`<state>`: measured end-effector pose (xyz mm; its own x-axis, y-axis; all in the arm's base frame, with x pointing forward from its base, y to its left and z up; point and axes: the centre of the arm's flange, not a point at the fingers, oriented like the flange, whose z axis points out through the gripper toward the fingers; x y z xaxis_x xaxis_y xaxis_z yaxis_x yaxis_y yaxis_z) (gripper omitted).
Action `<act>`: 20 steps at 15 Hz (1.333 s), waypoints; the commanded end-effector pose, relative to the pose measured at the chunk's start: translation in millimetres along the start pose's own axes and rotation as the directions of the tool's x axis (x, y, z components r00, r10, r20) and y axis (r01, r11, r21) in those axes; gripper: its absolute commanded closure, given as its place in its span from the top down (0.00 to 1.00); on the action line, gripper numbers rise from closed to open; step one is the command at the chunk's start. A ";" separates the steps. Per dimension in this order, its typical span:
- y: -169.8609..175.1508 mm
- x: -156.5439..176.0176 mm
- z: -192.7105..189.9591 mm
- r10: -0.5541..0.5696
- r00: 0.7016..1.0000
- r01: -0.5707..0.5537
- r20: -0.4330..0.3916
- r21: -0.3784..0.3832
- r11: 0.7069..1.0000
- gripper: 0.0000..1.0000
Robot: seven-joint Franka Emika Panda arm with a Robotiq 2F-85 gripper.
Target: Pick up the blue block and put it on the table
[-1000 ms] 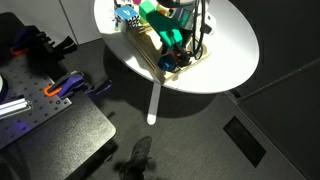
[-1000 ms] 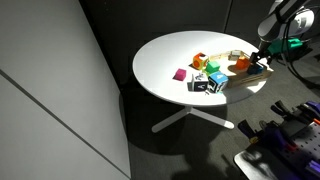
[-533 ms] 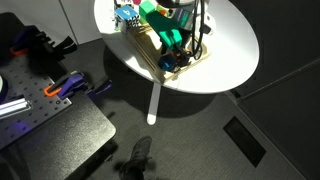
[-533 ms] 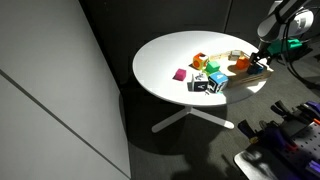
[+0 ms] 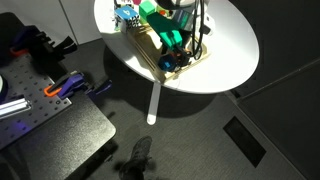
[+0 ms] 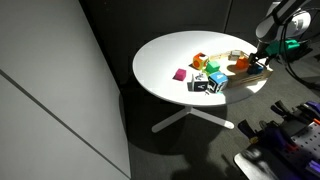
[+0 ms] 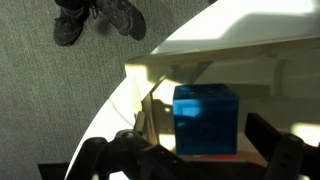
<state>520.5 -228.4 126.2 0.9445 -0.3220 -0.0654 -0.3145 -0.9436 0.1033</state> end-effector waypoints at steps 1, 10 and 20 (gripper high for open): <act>1.6 13.4 6.2 0.003 1.000 -0.003 -0.027 0.005 1.000 1.00; -2.8 21.2 8.8 -0.001 0.999 0.000 -0.043 -0.018 1.000 0.42; -7.7 15.4 -12.6 -0.006 0.999 0.005 -0.054 -0.020 1.000 0.34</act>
<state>538.3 -231.7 125.0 0.9495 -0.3127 -0.0247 -0.3081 -0.9444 0.1146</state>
